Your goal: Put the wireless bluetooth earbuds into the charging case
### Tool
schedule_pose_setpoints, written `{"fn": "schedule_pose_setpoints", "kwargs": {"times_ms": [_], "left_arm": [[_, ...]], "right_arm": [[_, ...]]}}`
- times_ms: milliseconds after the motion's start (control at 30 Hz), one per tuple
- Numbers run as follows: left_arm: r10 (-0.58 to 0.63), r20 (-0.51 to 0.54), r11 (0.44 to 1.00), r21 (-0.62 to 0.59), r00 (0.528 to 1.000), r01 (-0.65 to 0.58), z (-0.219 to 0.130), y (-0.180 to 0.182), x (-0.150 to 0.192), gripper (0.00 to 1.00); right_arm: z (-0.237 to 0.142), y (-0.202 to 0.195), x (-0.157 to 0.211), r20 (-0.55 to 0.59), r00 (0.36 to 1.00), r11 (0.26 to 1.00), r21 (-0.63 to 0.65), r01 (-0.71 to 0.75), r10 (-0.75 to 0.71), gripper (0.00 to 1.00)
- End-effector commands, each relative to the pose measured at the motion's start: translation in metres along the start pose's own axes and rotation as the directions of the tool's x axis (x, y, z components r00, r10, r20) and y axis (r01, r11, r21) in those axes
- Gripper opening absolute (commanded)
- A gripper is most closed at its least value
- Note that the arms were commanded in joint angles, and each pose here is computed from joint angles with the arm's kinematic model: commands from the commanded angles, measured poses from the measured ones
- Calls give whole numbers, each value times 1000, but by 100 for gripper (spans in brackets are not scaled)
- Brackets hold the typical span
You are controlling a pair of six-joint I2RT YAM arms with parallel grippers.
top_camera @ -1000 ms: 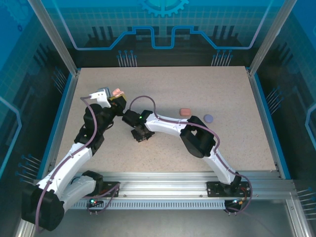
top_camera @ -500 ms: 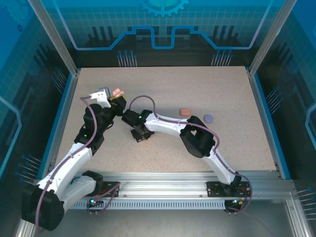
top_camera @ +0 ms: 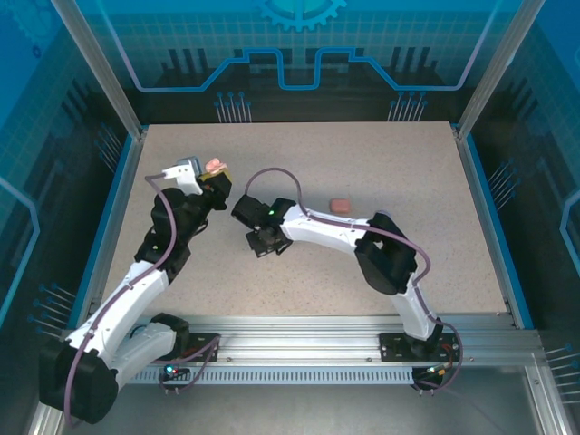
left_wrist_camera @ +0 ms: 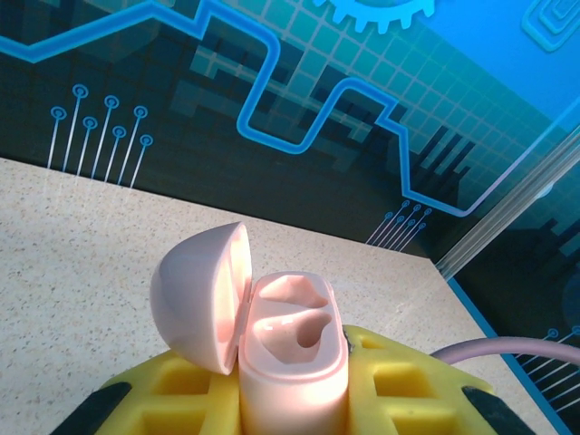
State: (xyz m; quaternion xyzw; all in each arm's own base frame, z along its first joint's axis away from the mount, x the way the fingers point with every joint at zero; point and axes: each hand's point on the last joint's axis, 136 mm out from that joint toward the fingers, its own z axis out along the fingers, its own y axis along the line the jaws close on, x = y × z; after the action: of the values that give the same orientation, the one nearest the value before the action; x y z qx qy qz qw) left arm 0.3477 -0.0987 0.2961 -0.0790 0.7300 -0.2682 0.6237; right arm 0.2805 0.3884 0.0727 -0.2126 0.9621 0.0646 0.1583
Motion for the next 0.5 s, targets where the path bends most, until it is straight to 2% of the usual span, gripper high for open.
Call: {"fn": "schedule_pose_setpoints", "kwargs": {"times_ms": [0, 233, 467], "left_arm": [[-8, 37, 999, 50, 999, 6, -1, -15, -22, 0], [2, -1, 995, 98, 1000, -2, 5, -22, -12, 0], [32, -36, 986, 166, 999, -25, 8, -31, 14, 0]], "right_arm": [[-22, -18, -12, 70, 996, 999, 11, -49, 48, 13], [-36, -65, -14, 126, 986, 992, 52, -116, 108, 12], [-58, -123, -15, 194, 964, 976, 81, -202, 183, 12]]}}
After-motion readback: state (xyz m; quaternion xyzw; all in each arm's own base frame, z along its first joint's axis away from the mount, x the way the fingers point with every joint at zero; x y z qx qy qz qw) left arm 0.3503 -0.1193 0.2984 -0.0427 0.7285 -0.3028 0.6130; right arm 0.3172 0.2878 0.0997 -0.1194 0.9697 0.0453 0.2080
